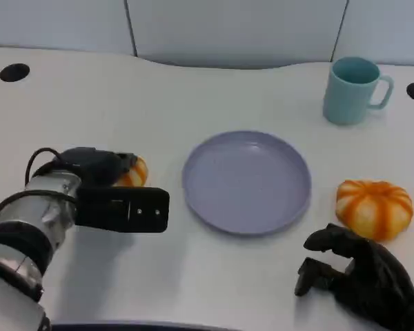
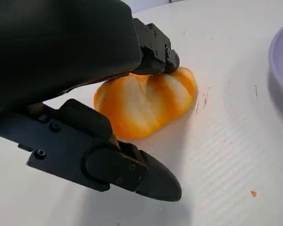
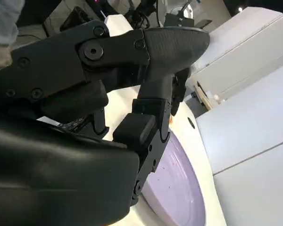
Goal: Grasp the bread from the table and place it into the plate.
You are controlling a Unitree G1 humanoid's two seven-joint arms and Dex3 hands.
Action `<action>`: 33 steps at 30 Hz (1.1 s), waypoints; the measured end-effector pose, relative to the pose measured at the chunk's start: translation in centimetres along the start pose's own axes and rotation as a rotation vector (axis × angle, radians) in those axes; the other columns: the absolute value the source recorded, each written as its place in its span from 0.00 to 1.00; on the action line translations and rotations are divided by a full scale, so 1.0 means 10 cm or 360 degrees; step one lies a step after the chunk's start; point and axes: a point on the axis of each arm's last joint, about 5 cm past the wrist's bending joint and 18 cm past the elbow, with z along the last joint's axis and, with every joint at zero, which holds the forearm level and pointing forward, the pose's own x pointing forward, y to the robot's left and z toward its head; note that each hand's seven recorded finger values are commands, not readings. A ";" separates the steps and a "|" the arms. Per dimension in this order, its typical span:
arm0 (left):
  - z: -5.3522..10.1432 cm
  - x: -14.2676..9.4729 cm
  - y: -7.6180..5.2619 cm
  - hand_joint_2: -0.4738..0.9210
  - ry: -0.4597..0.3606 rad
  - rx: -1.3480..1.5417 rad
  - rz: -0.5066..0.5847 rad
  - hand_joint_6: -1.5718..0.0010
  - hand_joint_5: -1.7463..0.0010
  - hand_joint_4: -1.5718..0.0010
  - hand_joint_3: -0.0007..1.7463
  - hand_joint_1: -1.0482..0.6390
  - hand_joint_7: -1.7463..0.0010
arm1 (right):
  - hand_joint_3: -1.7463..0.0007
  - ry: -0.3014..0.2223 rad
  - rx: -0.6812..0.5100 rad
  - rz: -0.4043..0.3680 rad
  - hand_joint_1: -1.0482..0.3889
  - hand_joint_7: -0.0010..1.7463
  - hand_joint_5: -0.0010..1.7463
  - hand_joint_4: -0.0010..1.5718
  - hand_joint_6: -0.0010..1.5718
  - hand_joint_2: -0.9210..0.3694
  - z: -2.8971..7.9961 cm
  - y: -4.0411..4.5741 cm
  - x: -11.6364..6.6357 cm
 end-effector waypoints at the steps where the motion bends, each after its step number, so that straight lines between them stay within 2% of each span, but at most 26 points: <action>1: 0.00 0.00 -0.01 0.93 0.0008 -0.0002 0.0003 0.93 0.98 1.00 0.00 0.15 1.00 | 0.82 0.0005 0.0004 0.0000 0.38 0.43 0.75 0.52 0.55 0.00 0.00 0.005 -0.01; 7: 0.03 0.02 -0.08 0.92 0.0060 -0.0013 0.0010 0.95 1.00 1.00 0.00 0.18 1.00 | 0.84 0.0018 0.0010 0.0007 0.37 0.43 0.75 0.51 0.55 0.00 0.00 0.013 -0.01; 12: 0.03 0.02 -0.10 0.93 0.0088 -0.0013 0.0016 0.96 1.00 0.99 0.01 0.16 1.00 | 0.84 0.0022 0.0008 0.0003 0.37 0.44 0.76 0.51 0.55 0.00 0.00 0.018 -0.02; 16: 0.03 0.02 -0.13 0.90 0.0090 0.0010 0.0034 0.88 0.93 0.89 0.00 0.20 0.96 | 0.84 0.0026 0.0008 -0.0001 0.37 0.44 0.76 0.51 0.55 0.00 0.00 0.026 -0.03; 17: 0.04 0.02 -0.14 0.89 0.0092 0.0016 0.0044 0.81 0.83 0.86 0.00 0.23 0.90 | 0.84 0.0025 0.0007 0.0000 0.37 0.44 0.75 0.52 0.56 0.00 0.00 0.024 -0.03; 18: 0.04 0.02 -0.15 0.88 0.0094 0.0019 0.0061 0.83 0.56 0.92 0.00 0.25 0.67 | 0.83 0.0023 0.0005 0.0003 0.38 0.43 0.74 0.53 0.56 0.00 0.00 0.021 -0.03; 20: 0.04 0.02 -0.15 0.88 0.0098 0.0021 0.0105 0.87 0.27 0.94 0.00 0.29 0.34 | 0.83 0.0016 -0.0001 0.0010 0.38 0.43 0.73 0.53 0.56 0.00 -0.01 0.016 -0.03; 22: 0.03 0.02 -0.16 0.88 0.0108 0.0017 0.0141 0.87 0.10 0.89 0.00 0.33 0.17 | 0.83 0.0012 -0.0003 0.0015 0.38 0.43 0.73 0.53 0.56 0.00 -0.01 0.014 -0.03; 23: 0.03 0.02 -0.16 0.87 0.0112 0.0007 0.0158 0.87 0.06 0.86 0.00 0.35 0.12 | 0.83 0.0012 -0.0002 0.0016 0.38 0.43 0.73 0.53 0.56 0.00 -0.01 0.014 -0.03; 24: 0.03 0.02 -0.16 0.87 0.0112 -0.0008 0.0177 0.85 0.05 0.75 0.00 0.38 0.08 | 0.83 0.0012 -0.0002 0.0017 0.38 0.43 0.72 0.53 0.56 0.00 -0.01 0.013 -0.03; 25: 0.02 0.02 -0.15 0.87 0.0110 -0.0021 0.0193 0.84 0.05 0.66 0.00 0.40 0.13 | 0.83 0.0012 -0.0003 0.0017 0.38 0.43 0.72 0.53 0.56 0.00 -0.02 0.011 -0.03; 26: 0.02 0.02 -0.16 0.88 0.0103 -0.0023 0.0218 0.79 0.03 0.56 0.01 0.43 0.14 | 0.83 0.0010 -0.0004 0.0019 0.38 0.43 0.72 0.52 0.56 0.00 -0.02 0.011 -0.04; 27: 0.01 0.01 -0.17 0.89 0.0092 -0.0016 0.0253 0.77 0.02 0.52 0.01 0.44 0.12 | 0.82 0.0010 -0.0006 0.0020 0.38 0.42 0.72 0.52 0.55 0.00 -0.02 0.012 -0.03; 29: 0.00 0.00 -0.22 0.90 0.0070 0.0006 0.0316 0.72 0.00 0.46 0.02 0.45 0.03 | 0.82 0.0009 -0.0007 0.0021 0.38 0.42 0.72 0.52 0.55 0.00 -0.02 0.013 -0.03; 30: -0.01 -0.01 -0.25 0.92 0.0062 0.0010 0.0347 0.66 0.00 0.45 0.03 0.45 0.01 | 0.82 0.0009 -0.0007 0.0021 0.38 0.42 0.72 0.52 0.55 0.00 -0.02 0.013 -0.03; 33: -0.02 -0.02 -0.28 0.96 0.0057 0.0007 0.0402 0.61 0.00 0.44 0.05 0.49 0.00 | 0.82 0.0010 0.0003 0.0021 0.39 0.42 0.72 0.52 0.55 0.00 -0.01 0.015 -0.04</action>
